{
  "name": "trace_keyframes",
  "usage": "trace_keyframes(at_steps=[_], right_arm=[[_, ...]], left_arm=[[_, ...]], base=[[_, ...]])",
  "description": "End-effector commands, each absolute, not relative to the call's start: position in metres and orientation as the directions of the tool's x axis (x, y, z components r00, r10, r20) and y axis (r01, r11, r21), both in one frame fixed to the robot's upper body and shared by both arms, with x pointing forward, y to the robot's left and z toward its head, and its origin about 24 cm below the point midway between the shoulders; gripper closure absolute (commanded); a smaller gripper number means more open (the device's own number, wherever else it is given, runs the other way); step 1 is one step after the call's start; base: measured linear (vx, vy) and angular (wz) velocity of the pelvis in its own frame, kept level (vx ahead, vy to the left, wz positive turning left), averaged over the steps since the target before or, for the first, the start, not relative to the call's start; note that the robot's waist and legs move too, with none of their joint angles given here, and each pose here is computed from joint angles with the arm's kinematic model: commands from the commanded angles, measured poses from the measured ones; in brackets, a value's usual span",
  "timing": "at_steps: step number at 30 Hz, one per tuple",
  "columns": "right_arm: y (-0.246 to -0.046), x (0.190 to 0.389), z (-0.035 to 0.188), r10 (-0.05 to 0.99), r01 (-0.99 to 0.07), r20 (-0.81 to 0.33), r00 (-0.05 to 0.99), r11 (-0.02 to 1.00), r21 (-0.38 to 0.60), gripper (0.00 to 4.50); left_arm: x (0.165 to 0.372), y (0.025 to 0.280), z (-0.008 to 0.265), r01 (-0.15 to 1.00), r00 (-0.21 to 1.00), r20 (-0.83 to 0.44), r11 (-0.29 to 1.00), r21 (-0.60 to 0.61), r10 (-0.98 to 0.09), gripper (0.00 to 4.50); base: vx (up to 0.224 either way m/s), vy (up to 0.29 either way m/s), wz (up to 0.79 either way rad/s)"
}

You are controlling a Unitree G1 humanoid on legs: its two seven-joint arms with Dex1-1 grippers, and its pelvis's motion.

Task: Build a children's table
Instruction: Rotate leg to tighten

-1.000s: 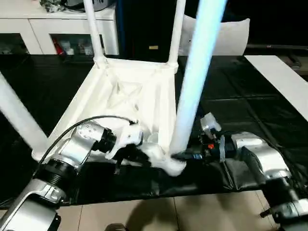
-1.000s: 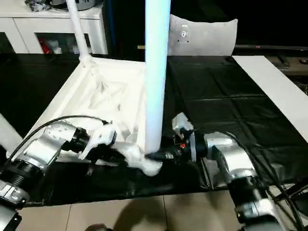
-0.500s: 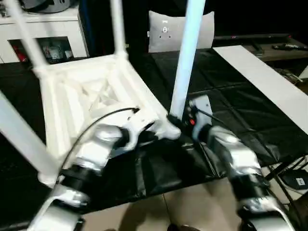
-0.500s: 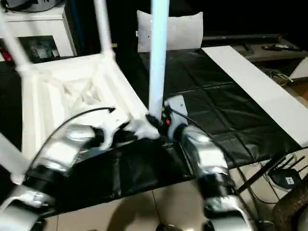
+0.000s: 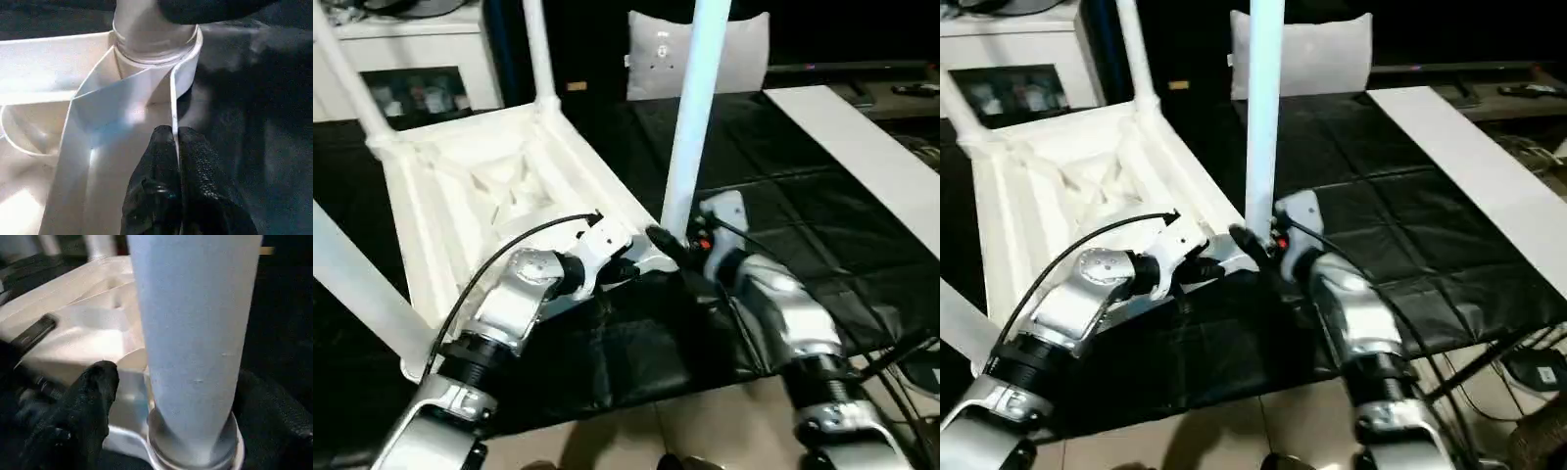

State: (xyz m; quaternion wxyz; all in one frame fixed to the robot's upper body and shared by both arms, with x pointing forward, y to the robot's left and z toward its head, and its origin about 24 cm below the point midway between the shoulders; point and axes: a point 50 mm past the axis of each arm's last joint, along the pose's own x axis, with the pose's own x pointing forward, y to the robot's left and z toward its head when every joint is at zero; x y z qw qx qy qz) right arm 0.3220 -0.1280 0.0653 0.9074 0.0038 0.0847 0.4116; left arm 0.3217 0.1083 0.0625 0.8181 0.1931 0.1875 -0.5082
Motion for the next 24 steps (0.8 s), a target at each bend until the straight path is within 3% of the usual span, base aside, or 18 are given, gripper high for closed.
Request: trace_keyframes(at_steps=[1, 4, 5, 8, 11, 14, 15, 24], right_arm=[[-0.13, 0.317, 0.072, 0.816, -0.819, -0.131, 0.563, 0.572, 0.043, 0.5], [-0.14, 0.314, 0.074, 0.85, -0.856, -0.146, 0.506, 0.516, 0.034, 0.32], [-0.144, 0.313, 0.076, 0.864, -0.872, -0.154, 0.479, 0.489, 0.033, 0.07], [-0.15, 0.312, 0.077, 0.883, -0.894, -0.172, 0.437, 0.448, 0.032, 0.07], [-0.159, 0.304, 0.079, 0.938, -0.959, -0.223, 0.265, 0.281, 0.044, 0.07], [-0.16, 0.301, 0.079, 0.951, -0.975, -0.236, 0.197, 0.215, 0.053, 0.07], [-0.16, 0.3, 0.078, 0.956, -0.981, -0.241, 0.169, 0.188, 0.056, 0.34], [-0.154, 0.296, 0.075, 0.971, -0.991, -0.231, 0.057, 0.082, 0.101, 1.05]], left_arm=[[0.323, 0.105, 0.08, 0.931, 0.364, -0.456, 0.317, 0.18, -0.812, 4.5], [0.318, 0.11, 0.077, 0.959, 0.282, -0.478, 0.235, 0.157, -0.832, 4.5], [0.316, 0.112, 0.076, 0.971, 0.236, -0.485, 0.183, 0.154, -0.842, 4.5], [0.312, 0.116, 0.074, 0.982, 0.176, -0.509, 0.118, 0.145, -0.843, 4.5], [0.308, 0.123, 0.071, 0.992, 0.064, -0.561, -0.008, 0.125, -0.825, 4.5], [0.306, 0.125, 0.071, 0.991, 0.014, -0.574, -0.065, 0.116, -0.819, 4.5], [0.305, 0.125, 0.071, 0.99, -0.009, -0.58, -0.09, 0.11, -0.815, 4.5], [0.301, 0.125, 0.071, 0.977, -0.106, -0.605, -0.195, 0.083, -0.789, 4.5]], base=[[0.0, 0.0, 0.0], [0.0, 0.0, 0.0], [0.0, 0.0, 0.0], [0.0, 0.0, 0.0], [0.0, 0.0, 0.0], [0.0, 0.0, 0.0], [0.0, 0.0, 0.0], [0.0, 0.0, 0.0]])
